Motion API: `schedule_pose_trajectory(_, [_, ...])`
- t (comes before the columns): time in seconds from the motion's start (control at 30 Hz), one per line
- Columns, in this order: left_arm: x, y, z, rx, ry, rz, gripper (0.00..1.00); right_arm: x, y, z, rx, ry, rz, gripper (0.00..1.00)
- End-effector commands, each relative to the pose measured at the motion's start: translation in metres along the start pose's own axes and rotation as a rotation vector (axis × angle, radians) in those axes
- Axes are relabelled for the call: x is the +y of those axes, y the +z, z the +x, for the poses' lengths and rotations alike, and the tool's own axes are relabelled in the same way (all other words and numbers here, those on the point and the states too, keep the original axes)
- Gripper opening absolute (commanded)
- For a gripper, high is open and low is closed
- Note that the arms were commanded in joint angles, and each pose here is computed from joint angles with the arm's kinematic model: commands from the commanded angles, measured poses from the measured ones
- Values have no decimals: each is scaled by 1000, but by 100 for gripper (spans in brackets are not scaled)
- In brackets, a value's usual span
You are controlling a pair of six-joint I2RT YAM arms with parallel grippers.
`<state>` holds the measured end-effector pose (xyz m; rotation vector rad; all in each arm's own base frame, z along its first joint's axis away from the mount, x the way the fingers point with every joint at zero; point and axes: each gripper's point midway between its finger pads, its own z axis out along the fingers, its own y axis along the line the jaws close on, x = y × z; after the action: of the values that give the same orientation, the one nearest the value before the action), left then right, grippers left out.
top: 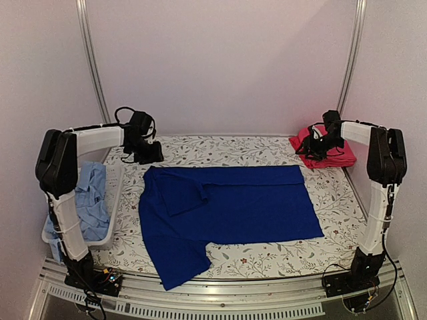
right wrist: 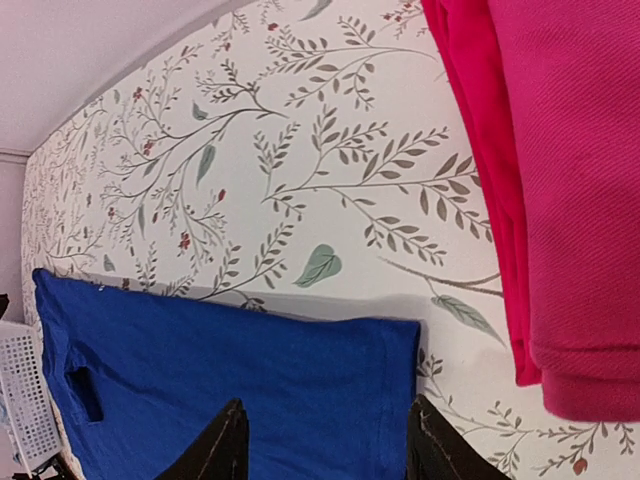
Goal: Fold and stack the mixed laundry pile
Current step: Pick up the 1/3-folded T-shirt from the center of the board.
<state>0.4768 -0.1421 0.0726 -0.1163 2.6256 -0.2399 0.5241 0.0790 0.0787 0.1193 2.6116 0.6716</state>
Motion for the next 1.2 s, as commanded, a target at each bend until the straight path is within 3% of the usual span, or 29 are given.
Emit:
schedule_pose_trajectory(0.0, [-76, -33, 4, -70, 213, 174, 40, 44, -39, 18, 6, -33, -117, 53])
schedule_pose_trajectory(0.13, [-104, -16, 41, 26, 286, 214, 22, 54, -41, 53, 69, -26, -157, 53])
schedule_pose_trajectory(0.23, [-127, -6, 63, 76, 345, 245, 15, 57, -39, 80, 121, -22, -167, 52])
schedule_pose_trajectory(0.47, [-160, 15, 97, 150, 387, 289, 9, 53, -19, 134, 209, -3, -186, 52])
schedule_pose_trajectory(0.63, [-159, 41, 95, 165, 384, 237, 12, 36, 6, 140, 235, 36, -154, 52])
schedule_pose_trajectory(0.8, [-153, 62, 97, 216, 417, 171, 34, 29, 24, 136, 269, 51, -142, 52])
schedule_pose_trajectory(0.93, [-150, 25, 83, 140, 423, 186, 48, 43, 1, 121, 228, 20, -153, 55])
schedule_pose_trajectory(1.03, [-145, -11, 76, 102, 403, 203, 53, 54, -25, 126, 236, 15, -159, 60])
schedule_pose_trajectory(1.17, [-134, -48, 99, 129, 338, 231, 56, 53, -56, 159, 276, 51, -117, 63])
